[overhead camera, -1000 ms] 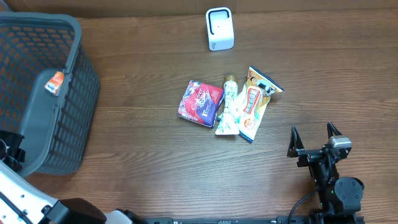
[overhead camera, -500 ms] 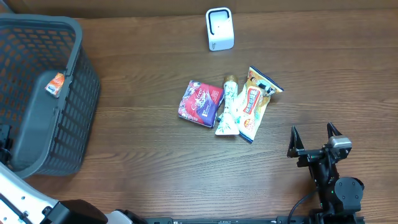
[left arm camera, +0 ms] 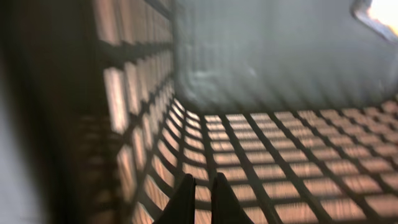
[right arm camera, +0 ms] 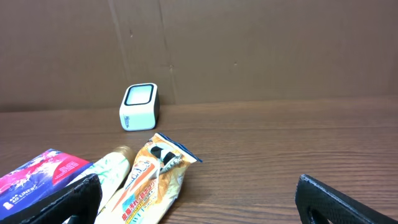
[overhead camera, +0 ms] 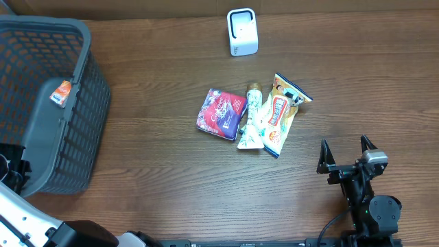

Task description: Scan the item barcode

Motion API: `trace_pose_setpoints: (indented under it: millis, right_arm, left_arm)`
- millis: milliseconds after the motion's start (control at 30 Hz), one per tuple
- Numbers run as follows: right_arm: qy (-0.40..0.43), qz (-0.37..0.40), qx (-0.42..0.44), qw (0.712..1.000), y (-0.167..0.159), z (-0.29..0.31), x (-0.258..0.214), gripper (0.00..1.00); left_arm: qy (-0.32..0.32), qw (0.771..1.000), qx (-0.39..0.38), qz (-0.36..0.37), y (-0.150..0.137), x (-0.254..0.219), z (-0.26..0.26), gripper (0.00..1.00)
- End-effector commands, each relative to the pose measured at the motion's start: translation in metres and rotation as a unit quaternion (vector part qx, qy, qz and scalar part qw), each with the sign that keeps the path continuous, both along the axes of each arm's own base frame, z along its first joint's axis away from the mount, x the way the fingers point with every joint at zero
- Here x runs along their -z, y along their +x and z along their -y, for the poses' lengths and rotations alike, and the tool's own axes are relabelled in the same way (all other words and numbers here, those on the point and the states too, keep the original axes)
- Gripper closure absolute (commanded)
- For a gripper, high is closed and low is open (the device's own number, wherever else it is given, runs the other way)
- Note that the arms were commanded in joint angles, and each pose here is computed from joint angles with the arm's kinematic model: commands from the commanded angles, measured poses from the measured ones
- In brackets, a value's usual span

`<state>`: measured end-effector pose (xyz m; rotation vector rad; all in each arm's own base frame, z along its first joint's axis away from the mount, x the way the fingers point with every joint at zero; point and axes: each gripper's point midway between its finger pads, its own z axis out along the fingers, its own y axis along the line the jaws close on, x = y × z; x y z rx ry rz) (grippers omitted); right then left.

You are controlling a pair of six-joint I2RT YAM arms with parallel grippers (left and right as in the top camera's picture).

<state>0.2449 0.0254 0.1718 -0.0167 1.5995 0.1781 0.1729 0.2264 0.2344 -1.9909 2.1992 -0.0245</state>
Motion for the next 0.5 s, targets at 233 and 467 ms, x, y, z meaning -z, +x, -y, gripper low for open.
trace_pose_setpoints:
  millis: [233,467]
  right_arm:
    - [-0.002,0.003,0.001,1.000,0.000,0.000,0.002,0.00]
    - [-0.002,0.003,0.001,1.000,0.000,0.000,0.002,0.00]
  left_arm:
    - [-0.074,0.989,0.108,0.075,0.017,-0.008,0.043,0.96]
    - [-0.092,0.985,0.119,0.080,0.017,-0.009,0.052,0.96]
